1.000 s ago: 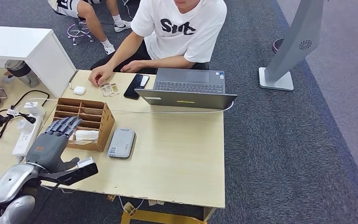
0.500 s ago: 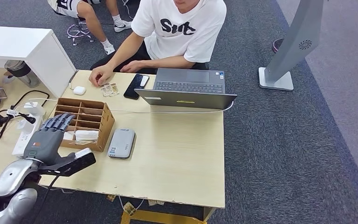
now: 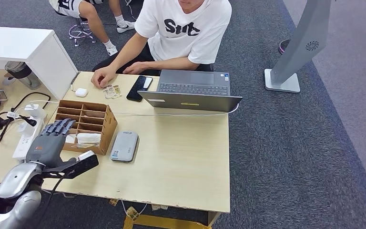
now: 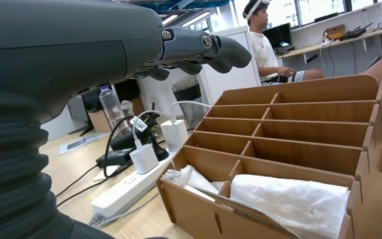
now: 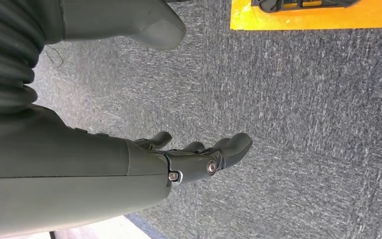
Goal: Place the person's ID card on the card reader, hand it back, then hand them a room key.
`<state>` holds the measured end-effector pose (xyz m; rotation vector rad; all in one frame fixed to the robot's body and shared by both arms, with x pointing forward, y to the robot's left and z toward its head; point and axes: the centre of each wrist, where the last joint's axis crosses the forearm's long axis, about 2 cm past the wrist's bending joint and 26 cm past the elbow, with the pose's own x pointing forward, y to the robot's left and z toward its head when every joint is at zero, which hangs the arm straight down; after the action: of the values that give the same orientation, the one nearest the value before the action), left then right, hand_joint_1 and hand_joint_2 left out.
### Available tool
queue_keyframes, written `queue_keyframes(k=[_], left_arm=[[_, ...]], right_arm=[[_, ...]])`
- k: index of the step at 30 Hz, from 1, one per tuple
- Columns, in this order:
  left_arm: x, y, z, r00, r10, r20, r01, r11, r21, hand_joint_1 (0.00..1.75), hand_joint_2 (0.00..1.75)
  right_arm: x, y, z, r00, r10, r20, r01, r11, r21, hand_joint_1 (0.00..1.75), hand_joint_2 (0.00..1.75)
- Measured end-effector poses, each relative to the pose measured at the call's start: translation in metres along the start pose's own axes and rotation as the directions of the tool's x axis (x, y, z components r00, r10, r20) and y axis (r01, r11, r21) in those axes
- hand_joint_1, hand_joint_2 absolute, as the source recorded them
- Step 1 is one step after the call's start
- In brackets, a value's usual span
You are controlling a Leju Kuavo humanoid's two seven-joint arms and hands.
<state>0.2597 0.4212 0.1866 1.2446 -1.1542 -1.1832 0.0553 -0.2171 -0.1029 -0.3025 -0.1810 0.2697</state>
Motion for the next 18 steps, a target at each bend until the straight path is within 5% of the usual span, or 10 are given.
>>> queue_keyframes(k=[18], left_arm=[[0.002, -0.016, -0.008, 0.998, -0.026, -0.057, 0.025, 1.0, -0.016, 0.0, 1.75]], right_arm=[[0.001, 0.002, 0.001, 1.0, 0.003, 0.006, -0.003, 1.0, 0.007, 0.0, 1.75]])
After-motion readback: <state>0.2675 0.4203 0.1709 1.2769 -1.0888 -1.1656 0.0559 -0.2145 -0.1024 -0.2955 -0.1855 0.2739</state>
